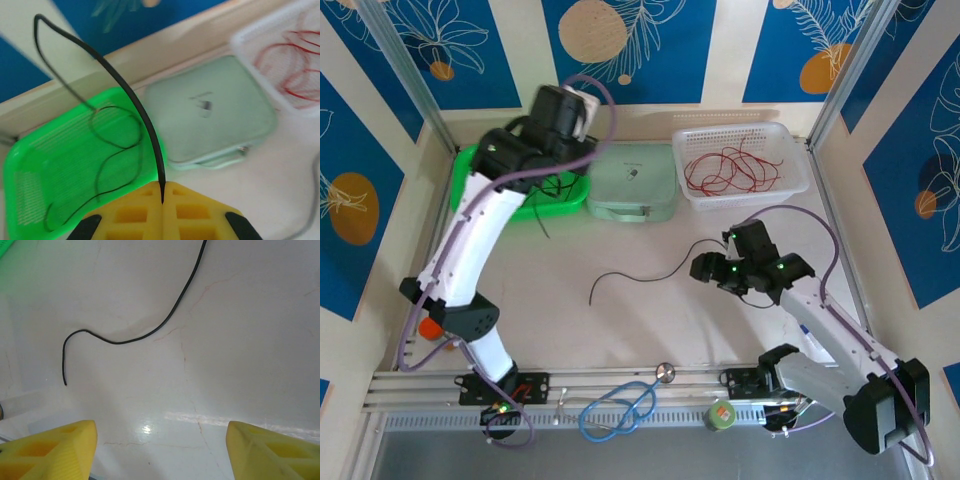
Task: Untangle the cables
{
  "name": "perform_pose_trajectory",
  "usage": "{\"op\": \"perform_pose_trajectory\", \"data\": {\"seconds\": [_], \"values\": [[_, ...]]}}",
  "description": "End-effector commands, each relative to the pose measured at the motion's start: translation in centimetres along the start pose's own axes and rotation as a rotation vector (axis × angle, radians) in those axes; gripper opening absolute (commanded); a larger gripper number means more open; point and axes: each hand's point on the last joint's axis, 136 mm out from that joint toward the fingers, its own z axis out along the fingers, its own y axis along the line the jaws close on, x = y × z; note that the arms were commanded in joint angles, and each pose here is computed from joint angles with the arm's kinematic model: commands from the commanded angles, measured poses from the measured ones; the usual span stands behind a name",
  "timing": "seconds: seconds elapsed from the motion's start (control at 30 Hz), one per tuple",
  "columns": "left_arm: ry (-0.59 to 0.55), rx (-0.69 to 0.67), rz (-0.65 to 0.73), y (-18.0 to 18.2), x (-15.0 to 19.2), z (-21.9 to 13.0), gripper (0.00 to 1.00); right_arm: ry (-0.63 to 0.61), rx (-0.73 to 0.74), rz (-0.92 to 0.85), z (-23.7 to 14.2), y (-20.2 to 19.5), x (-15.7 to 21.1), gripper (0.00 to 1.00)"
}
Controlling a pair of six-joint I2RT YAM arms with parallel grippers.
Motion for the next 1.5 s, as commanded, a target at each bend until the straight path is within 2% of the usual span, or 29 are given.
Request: {"op": "perform_pose_trajectory", "data": {"seconds": [0.0,0.2,0.3,0.4,0.57,0.77,0.9,1.2,1.3,1.47], "values": [[0.084,0.008,-0.053,3.1,1.1,2.6,0.06,0.0,0.03,0.019,1.0,0.0,0.4,0.69],[0.049,-0.006,-0.214,8.6,-0.1,8.7,0.0,0.046,0.072,0.006,2.8,0.4,0.9,0.69],[-0.014,-0.042,-0.222,10.6,-1.3,11.3,0.0,0.066,0.092,0.0,3.6,0.5,0.9,0.68],[-0.076,-0.136,-0.216,13.0,-1.9,13.4,0.0,0.08,0.107,-0.007,4.3,0.6,0.8,0.68],[-0.135,-0.222,-0.284,15.8,-1.0,16.6,0.0,0.101,0.133,-0.014,5.2,0.6,0.7,0.68],[-0.207,-0.281,-0.367,17.2,1.7,20.3,0.0,0.128,0.151,-0.028,6.0,0.7,0.7,0.68],[-0.234,-0.295,-0.452,17.1,4.8,22.1,0.0,0.133,0.159,-0.033,6.2,0.5,0.8,0.68],[-0.245,-0.328,-0.712,16.5,11.1,22.2,0.0,0.137,0.152,-0.043,6.1,0.9,0.8,0.68],[-0.195,-0.351,-0.758,16.5,12.5,22.7,0.0,0.137,0.149,-0.049,6.0,1.0,0.9,0.68],[-0.02,-0.399,-0.843,16.0,15.8,24.3,0.0,0.127,0.143,-0.055,5.5,1.1,1.0,0.68]]}}
